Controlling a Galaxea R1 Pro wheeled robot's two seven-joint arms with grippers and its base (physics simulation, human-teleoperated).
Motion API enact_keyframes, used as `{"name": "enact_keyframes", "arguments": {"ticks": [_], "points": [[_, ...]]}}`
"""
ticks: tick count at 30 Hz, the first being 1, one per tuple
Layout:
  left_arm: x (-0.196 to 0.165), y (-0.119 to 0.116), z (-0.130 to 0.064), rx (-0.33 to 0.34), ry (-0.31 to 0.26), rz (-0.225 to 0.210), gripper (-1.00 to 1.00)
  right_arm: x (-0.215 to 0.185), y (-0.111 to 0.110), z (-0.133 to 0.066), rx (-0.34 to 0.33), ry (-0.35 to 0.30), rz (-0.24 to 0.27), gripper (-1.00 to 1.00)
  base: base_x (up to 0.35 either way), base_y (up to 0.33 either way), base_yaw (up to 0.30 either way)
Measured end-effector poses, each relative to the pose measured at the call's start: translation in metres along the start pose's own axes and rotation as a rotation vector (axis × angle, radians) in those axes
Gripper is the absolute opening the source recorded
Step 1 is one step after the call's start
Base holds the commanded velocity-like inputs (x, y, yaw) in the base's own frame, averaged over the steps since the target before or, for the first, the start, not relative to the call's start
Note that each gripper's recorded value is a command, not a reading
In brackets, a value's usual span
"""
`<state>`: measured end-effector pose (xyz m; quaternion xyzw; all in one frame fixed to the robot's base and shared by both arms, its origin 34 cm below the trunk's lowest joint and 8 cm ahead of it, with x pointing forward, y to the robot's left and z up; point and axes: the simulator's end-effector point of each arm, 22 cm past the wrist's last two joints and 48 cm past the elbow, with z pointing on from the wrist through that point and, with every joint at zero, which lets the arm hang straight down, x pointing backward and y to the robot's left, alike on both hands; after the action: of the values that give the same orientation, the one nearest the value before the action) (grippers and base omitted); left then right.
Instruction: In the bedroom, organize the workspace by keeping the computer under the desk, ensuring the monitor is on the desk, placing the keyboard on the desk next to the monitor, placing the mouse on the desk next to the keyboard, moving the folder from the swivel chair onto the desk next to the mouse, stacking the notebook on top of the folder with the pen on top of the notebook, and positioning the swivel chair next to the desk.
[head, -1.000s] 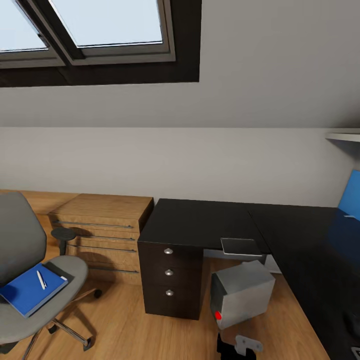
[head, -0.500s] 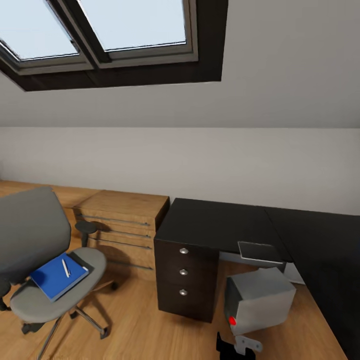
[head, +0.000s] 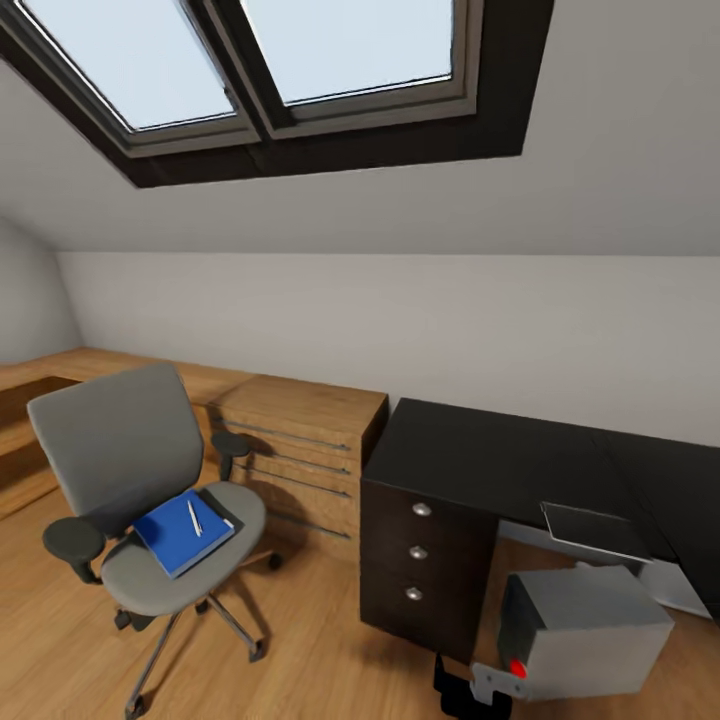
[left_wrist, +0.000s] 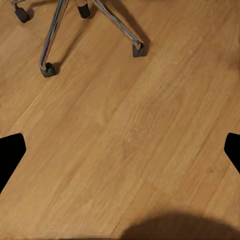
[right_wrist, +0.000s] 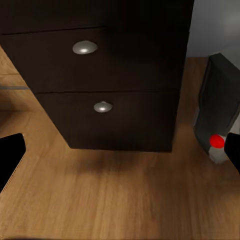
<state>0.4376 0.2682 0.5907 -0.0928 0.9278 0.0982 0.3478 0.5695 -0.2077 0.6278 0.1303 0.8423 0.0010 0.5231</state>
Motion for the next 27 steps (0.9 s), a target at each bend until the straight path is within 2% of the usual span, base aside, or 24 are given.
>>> {"name": "enact_keyframes", "arguments": {"ticks": [5, 8, 11, 15, 18, 21, 23, 24, 27], "points": [[-0.004, 0.001, 0.000, -0.001, -0.016, -0.009, 1.00, -0.001, 0.002, 0.000, -0.003, -0.005, -0.003, 1.00, 0.000, 0.001, 0.249], [-0.007, 0.001, 0.000, -0.002, -0.027, -0.015, 1.00, -0.005, 0.001, -0.003, -0.001, -0.036, -0.005, 1.00, 0.000, 0.000, 0.201], [-0.009, 0.002, 0.000, -0.004, -0.032, -0.016, 1.00, -0.011, 0.002, -0.004, -0.008, -0.070, -0.014, 1.00, 0.000, 0.000, 0.083], [-0.008, 0.005, 0.000, -0.009, -0.030, -0.017, 1.00, -0.013, 0.002, -0.005, -0.013, -0.083, -0.021, 1.00, 0.000, 0.000, 0.037], [0.011, 0.020, 0.005, -0.043, -0.002, -0.015, 1.00, -0.013, 0.003, -0.006, -0.013, -0.084, -0.023, 1.00, 0.000, 0.000, 0.121], [0.033, 0.043, 0.010, -0.092, 0.002, -0.025, 1.00, -0.012, 0.003, -0.006, -0.013, -0.083, -0.024, 1.00, 0.000, 0.000, 0.211], [0.038, 0.058, 0.010, -0.125, -0.051, -0.056, 1.00, -0.009, 0.002, -0.007, -0.014, -0.076, -0.028, 1.00, 0.000, 0.000, 0.260], [0.036, 0.066, 0.009, -0.141, -0.102, -0.081, 1.00, -0.006, 0.001, -0.007, -0.013, -0.071, -0.031, 1.00, 0.000, 0.000, 0.273], [0.034, 0.070, 0.008, -0.149, -0.135, -0.096, 1.00, -0.004, 0.002, -0.008, -0.014, -0.067, -0.033, 1.00, 0.000, 0.000, 0.278]]}}
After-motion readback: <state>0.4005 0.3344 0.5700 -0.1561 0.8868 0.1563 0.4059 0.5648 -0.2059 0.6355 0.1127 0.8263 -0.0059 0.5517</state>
